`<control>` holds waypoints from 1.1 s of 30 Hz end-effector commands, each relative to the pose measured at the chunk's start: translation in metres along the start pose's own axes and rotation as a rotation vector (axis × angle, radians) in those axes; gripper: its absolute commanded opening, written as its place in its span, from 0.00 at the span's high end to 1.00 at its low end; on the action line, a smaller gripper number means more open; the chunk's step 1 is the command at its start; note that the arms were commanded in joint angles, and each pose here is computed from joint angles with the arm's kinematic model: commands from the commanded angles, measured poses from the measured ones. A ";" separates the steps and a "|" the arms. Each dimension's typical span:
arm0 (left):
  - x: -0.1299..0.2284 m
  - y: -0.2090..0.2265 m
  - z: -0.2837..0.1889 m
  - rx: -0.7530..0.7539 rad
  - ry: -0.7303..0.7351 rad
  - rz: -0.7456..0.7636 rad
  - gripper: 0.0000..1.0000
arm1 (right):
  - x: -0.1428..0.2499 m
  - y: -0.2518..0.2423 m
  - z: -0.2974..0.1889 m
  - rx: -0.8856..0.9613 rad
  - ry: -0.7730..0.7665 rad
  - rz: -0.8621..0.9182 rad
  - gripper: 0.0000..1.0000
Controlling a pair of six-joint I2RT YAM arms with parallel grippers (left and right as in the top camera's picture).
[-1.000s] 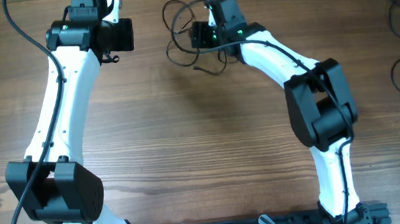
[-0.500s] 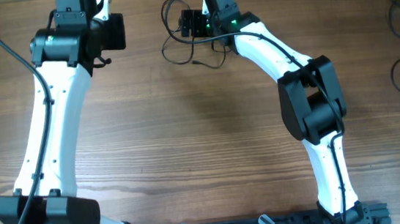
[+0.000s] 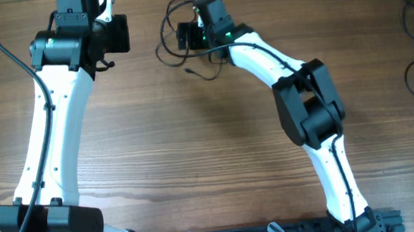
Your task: Untangle cables
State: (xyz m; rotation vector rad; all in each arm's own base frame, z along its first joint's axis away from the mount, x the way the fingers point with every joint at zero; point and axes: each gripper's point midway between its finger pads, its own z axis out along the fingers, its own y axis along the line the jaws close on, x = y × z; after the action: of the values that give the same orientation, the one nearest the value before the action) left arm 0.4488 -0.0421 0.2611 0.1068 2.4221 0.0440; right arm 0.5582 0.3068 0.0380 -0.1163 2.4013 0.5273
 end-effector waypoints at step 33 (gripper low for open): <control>0.002 0.003 -0.008 -0.017 0.000 -0.007 0.48 | -0.031 -0.017 -0.044 0.277 0.007 -0.057 0.95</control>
State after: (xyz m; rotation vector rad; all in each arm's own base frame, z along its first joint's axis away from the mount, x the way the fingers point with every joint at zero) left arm 0.4451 -0.0416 0.2579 0.1089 2.4417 0.0462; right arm 0.5367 0.2862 0.0332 -0.0864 2.5584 0.2869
